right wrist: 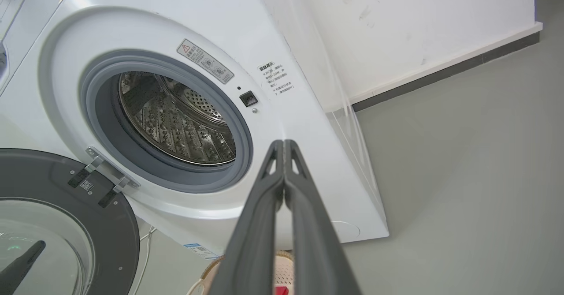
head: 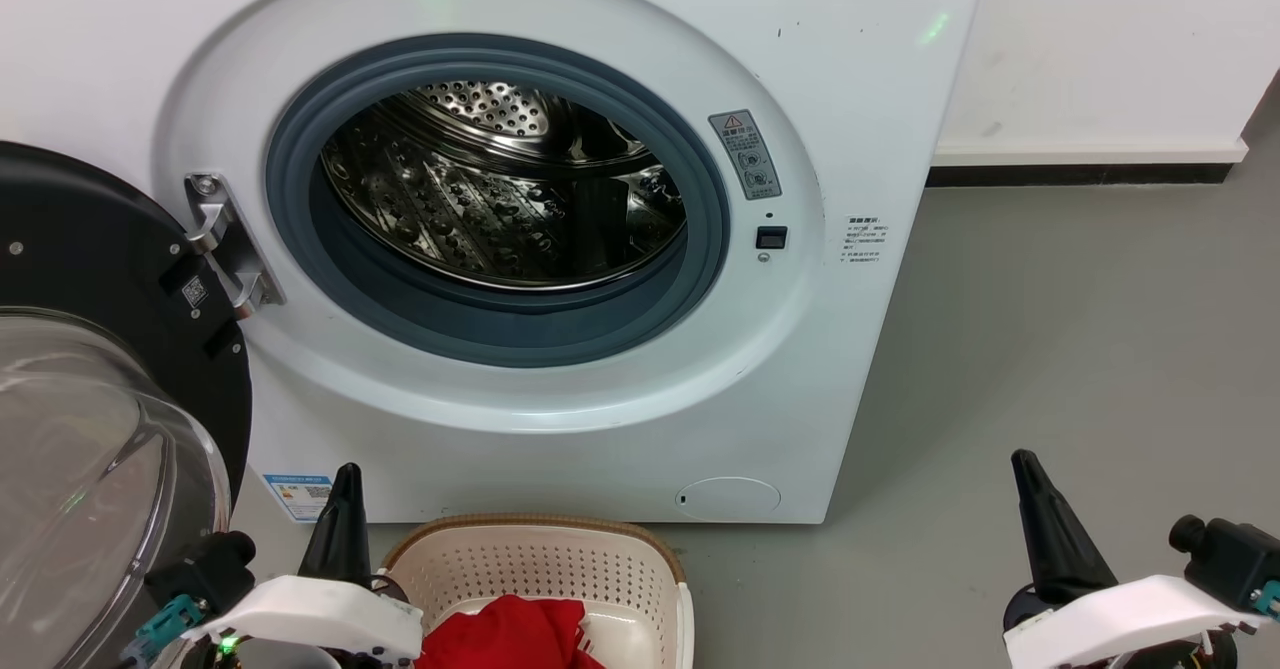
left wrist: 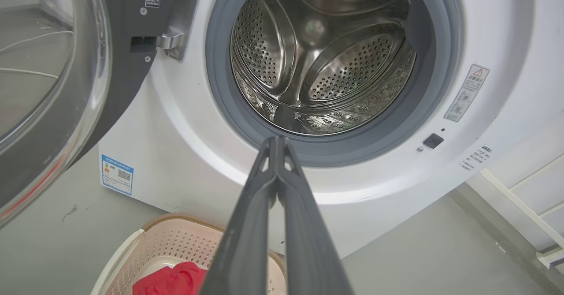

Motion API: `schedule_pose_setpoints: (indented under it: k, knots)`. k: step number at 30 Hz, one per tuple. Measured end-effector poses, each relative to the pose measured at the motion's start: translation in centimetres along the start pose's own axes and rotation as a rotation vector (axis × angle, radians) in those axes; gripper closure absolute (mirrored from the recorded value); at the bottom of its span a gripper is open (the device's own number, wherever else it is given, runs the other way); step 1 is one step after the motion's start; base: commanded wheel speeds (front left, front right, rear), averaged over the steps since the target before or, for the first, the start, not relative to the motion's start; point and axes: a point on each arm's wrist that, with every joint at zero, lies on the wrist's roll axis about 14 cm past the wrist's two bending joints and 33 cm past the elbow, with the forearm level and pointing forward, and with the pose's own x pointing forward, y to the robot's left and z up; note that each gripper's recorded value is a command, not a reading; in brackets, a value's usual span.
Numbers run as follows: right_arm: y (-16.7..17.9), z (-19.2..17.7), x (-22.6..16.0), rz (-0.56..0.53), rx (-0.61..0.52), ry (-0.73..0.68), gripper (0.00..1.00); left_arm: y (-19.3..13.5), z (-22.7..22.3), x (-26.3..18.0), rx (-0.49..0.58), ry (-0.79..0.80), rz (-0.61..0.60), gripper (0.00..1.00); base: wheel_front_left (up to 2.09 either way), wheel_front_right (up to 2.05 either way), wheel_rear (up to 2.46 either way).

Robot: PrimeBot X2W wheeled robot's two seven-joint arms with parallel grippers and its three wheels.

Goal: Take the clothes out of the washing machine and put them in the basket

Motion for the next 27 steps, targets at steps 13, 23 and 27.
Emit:
schedule_pose_setpoints:
  k: [13, 23, 27]
  knots:
    - [-0.6, 0.2, 0.7, -0.021, 0.198, -0.006, 1.00, 0.3, -0.2, 0.3, -0.205, 0.023, 0.020, 1.00, 0.00, 0.00, 0.00]
    - [-1.2, 0.1, 0.9, -0.038, 0.333, -0.003, 1.00, 0.4, -0.2, 0.5, -0.345, 0.032, 0.028, 1.00, 0.00, 0.00, 0.00]
    - [-1.2, 0.3, 1.2, -0.039, 0.384, -0.011, 1.00, 0.5, -0.2, 0.6, -0.398, 0.035, 0.029, 1.00, 0.00, 0.00, 0.00]
